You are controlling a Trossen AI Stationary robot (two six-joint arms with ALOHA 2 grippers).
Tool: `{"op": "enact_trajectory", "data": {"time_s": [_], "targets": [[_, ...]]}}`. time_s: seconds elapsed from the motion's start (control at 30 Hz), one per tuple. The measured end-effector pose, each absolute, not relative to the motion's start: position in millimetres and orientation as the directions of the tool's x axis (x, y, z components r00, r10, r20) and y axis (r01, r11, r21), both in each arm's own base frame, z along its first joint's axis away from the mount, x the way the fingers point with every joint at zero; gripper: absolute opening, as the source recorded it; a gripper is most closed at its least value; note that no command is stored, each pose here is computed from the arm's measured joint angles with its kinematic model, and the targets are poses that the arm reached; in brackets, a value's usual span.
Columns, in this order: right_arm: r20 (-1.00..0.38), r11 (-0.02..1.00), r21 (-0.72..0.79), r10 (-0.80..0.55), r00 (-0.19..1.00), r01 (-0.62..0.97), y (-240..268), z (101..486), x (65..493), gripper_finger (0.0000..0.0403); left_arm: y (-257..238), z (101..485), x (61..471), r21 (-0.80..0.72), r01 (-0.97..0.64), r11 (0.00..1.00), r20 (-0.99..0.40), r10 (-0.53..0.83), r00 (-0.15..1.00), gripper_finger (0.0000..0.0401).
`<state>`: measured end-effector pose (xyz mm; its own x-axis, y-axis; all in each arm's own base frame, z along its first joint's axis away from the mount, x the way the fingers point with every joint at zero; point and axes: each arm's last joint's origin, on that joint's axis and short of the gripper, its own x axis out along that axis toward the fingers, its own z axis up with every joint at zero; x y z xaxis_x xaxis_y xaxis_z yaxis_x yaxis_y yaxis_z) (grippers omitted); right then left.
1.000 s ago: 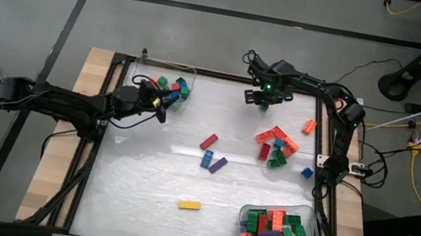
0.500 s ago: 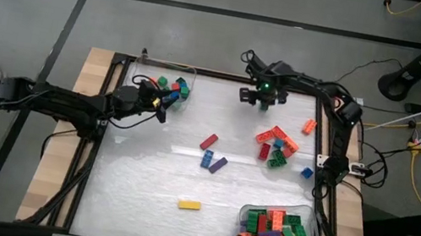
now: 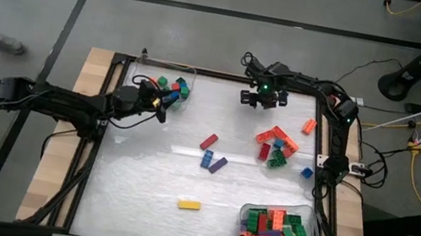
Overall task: Sort blocks by size
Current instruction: Put the rectangular orange game piece into the bottom transparent bin
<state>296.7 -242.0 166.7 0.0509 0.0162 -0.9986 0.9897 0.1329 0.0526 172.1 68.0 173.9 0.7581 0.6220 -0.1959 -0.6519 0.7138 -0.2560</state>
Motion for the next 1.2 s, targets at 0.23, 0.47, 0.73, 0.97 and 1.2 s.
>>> {"op": "enact_trajectory", "data": {"time_s": [0.23,0.47,0.73,0.97,1.2], "targets": [[-1.0,0.173,0.003,-0.019,0.007,0.985,-244,175,297,0.0185,68,174,172,-0.251,-0.652,0.715,-0.196,0.622,0.758,0.0178],[-0.993,0.08,-0.047,-0.116,-0.037,0.996,-249,182,298,0.0185,68,174,172,-0.251,-0.652,0.716,-0.197,0.622,0.758,0.0178],[-0.985,0.019,-0.075,-0.156,-0.071,0.997,-257,182,292,0.0185,68,172,172,-0.243,-0.657,0.714,-0.214,0.621,0.754,0.0178],[-0.988,0.012,-0.044,-0.146,-0.041,0.999,-261,182,291,0.0185,68,172,172,-0.242,-0.657,0.714,-0.216,0.62,0.754,0.0178],[-0.994,0.045,-0.017,-0.113,-0.012,0.999,-260,182,292,0.0185,68,172,172,-0.242,-0.657,0.714,-0.215,0.62,0.754,0.0178]]}}
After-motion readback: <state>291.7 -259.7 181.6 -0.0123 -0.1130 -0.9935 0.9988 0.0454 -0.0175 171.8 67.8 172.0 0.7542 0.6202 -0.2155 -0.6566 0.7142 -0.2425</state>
